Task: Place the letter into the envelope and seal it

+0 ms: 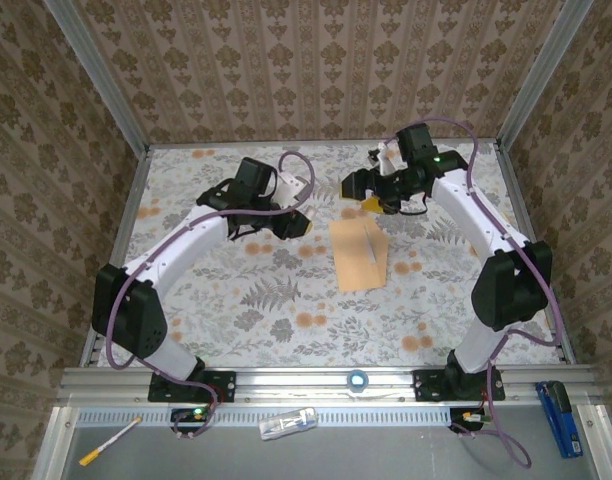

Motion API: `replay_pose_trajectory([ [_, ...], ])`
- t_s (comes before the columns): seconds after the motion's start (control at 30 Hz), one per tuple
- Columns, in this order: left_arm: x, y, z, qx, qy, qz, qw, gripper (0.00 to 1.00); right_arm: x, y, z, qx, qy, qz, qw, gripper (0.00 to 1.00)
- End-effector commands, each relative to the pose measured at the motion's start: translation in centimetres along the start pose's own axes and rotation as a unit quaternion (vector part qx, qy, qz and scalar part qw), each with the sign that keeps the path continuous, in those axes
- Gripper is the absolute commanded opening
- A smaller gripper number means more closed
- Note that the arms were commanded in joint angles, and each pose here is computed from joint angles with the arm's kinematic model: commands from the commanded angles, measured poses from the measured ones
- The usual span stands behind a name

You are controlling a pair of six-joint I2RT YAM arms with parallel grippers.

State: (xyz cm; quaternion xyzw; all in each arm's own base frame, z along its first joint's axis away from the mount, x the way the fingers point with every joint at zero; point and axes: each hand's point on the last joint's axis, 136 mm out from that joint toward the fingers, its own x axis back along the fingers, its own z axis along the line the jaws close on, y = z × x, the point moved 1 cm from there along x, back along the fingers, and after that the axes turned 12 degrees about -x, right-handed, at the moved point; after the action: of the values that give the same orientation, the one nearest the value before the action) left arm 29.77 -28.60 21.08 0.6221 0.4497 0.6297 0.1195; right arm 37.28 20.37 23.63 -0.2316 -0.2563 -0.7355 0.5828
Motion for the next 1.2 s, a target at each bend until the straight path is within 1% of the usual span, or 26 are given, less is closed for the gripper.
replay_pose_trajectory([
  [0.0,1.1,0.6,-1.5,-0.065,-0.009,0.003,0.998,0.11,0.4,-2.4,1.6,-0.001,0.028,0.054,0.998,0.88],
  [0.2,0.8,1.0,-1.9,-0.102,0.01,0.018,0.995,0.11,0.2,-4.2,1.6,-0.005,0.029,0.087,0.996,0.86],
  [0.37,0.2,0.9,-2.6,-0.136,0.02,0.045,0.99,0.1,-0.4,-4.9,1.4,-0.021,0.033,0.106,0.994,0.86],
  [0.53,-0.4,0.5,-3.2,-0.182,0.038,0.079,0.979,0.08,-1.2,-5.1,1.6,-0.031,0.04,0.12,0.991,0.85],
  [0.7,-0.9,0.1,-3.5,-0.204,0.046,0.105,0.972,0.07,-1.9,-5.3,2.0,-0.034,0.047,0.132,0.99,0.84],
  [0.97,-1.2,0.3,-3.9,-0.21,0.045,0.103,0.971,0.06,-3.2,-5.7,1.8,-0.045,0.052,0.147,0.987,0.8],
  [1.17,-1.4,0.3,-4.0,-0.204,0.043,0.093,0.974,0.05,-3.9,-5.2,2.4,-0.059,0.086,0.146,0.984,0.75],
])
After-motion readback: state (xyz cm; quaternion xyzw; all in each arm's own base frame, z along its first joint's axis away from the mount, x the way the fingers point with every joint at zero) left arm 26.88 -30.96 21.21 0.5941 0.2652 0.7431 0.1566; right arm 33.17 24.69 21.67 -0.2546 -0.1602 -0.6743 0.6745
